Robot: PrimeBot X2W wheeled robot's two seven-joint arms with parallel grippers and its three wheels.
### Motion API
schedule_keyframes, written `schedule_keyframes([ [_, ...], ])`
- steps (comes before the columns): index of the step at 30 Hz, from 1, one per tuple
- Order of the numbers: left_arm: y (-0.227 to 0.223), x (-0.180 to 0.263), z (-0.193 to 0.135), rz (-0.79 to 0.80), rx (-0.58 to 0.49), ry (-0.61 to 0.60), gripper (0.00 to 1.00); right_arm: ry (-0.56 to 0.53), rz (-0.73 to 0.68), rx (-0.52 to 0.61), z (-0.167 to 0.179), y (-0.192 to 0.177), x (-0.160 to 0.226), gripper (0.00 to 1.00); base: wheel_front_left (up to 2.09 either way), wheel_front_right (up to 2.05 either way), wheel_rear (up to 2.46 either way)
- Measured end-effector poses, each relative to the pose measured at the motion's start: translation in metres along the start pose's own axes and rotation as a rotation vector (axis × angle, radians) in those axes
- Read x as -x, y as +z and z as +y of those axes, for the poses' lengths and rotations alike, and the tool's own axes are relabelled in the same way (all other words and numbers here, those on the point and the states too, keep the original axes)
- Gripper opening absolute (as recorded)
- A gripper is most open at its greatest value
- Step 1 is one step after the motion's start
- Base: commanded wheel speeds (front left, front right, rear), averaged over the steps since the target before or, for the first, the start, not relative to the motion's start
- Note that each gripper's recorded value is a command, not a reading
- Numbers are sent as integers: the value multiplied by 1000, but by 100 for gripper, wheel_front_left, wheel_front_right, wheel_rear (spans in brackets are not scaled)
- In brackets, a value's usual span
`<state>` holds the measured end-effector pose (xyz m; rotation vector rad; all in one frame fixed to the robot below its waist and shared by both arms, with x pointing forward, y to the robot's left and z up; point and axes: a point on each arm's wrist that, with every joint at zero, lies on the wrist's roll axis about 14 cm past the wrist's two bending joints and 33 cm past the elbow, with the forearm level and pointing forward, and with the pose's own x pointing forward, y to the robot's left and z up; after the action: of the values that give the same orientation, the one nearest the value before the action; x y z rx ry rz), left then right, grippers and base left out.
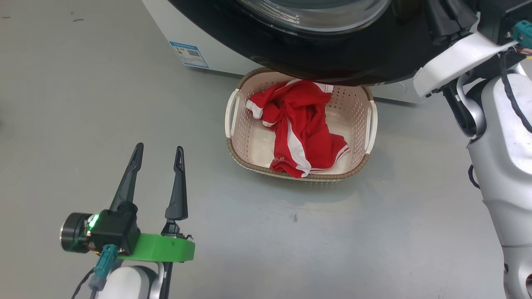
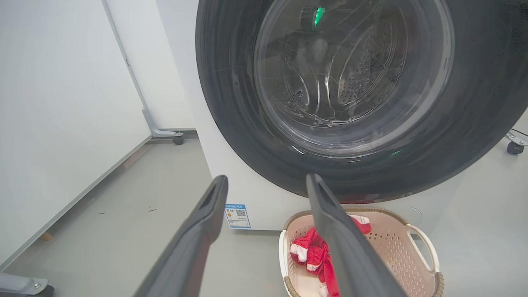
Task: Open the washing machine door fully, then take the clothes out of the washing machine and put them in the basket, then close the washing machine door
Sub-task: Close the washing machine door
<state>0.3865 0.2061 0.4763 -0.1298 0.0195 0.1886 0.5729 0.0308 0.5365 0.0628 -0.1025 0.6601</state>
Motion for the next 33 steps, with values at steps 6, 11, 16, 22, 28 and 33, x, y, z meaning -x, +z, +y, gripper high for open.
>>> schedule_keyframes([
  [6,-1,1,-2,3,-1,-5,100,-11,2,-8,-9,4,-13,0,0,0,0],
  [11,-3,-1,-1,7,-6,-1,100,-30,7,-30,-20,6,-26,0,0,0,0],
  [16,-4,-4,-2,9,-10,-3,100,-61,0,-71,-35,8,-36,0,0,0,0],
  [22,-2,-7,-1,5,-7,-1,100,-79,-1,-98,-45,5,-46,0,0,0,0],
  [28,-3,-8,0,7,1,4,100,-75,16,-101,-44,-2,-50,0,0,0,0],
  [33,-4,-9,-1,8,2,2,100,-74,15,-115,-41,-5,-50,0,0,0,0],
])
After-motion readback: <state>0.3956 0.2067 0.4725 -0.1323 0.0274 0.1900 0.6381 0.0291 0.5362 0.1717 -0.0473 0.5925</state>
